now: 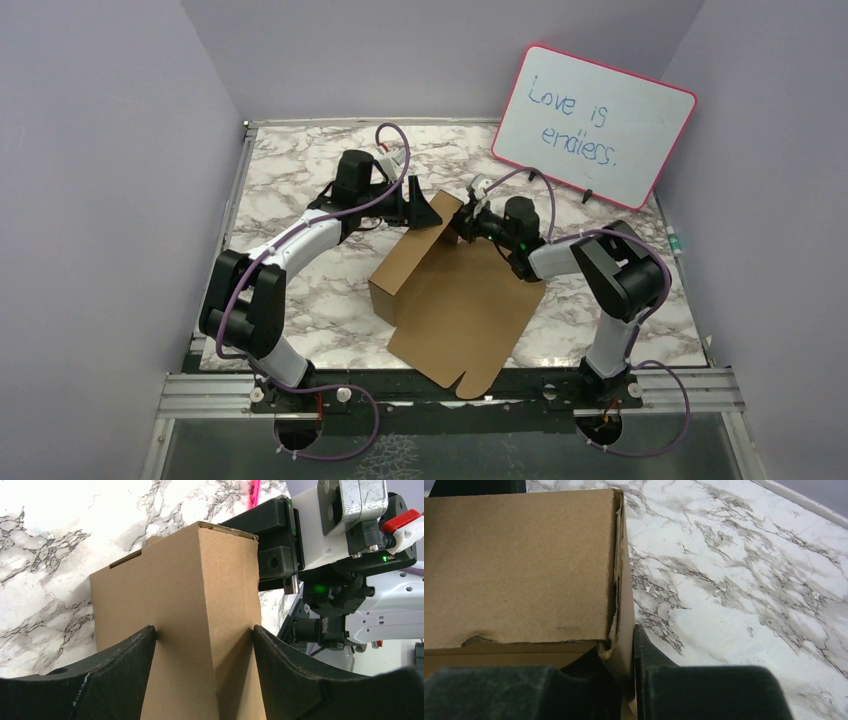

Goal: Fold the paper box

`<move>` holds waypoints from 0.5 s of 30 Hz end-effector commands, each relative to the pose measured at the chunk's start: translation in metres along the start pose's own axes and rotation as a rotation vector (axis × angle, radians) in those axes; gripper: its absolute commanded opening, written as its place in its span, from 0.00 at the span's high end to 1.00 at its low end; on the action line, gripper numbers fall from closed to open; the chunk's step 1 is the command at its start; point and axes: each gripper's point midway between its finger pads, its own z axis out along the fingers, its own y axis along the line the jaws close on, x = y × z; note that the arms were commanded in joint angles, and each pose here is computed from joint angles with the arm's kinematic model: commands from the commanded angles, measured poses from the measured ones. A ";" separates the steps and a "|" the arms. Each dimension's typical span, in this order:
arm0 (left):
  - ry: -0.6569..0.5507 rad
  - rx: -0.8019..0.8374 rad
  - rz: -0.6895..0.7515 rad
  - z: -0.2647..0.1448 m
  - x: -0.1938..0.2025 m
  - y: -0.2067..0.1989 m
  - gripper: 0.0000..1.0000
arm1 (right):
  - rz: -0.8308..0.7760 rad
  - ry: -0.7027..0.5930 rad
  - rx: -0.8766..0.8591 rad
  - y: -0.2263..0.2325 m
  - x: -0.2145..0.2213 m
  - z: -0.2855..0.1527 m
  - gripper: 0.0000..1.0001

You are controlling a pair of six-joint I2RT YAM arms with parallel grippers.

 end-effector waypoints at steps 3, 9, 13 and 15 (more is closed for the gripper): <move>0.057 0.049 -0.015 0.001 0.011 -0.009 0.30 | -0.035 -0.015 0.113 -0.024 -0.007 0.004 0.90; 0.066 0.080 -0.012 0.002 0.013 -0.017 0.30 | -0.076 -0.014 0.214 -0.032 -0.011 0.003 0.92; 0.078 0.106 -0.003 0.003 0.016 -0.024 0.30 | -0.063 -0.029 0.273 -0.036 -0.014 0.005 0.92; 0.086 0.116 -0.001 0.004 0.018 -0.026 0.30 | -0.047 -0.038 0.304 -0.036 -0.017 0.006 0.92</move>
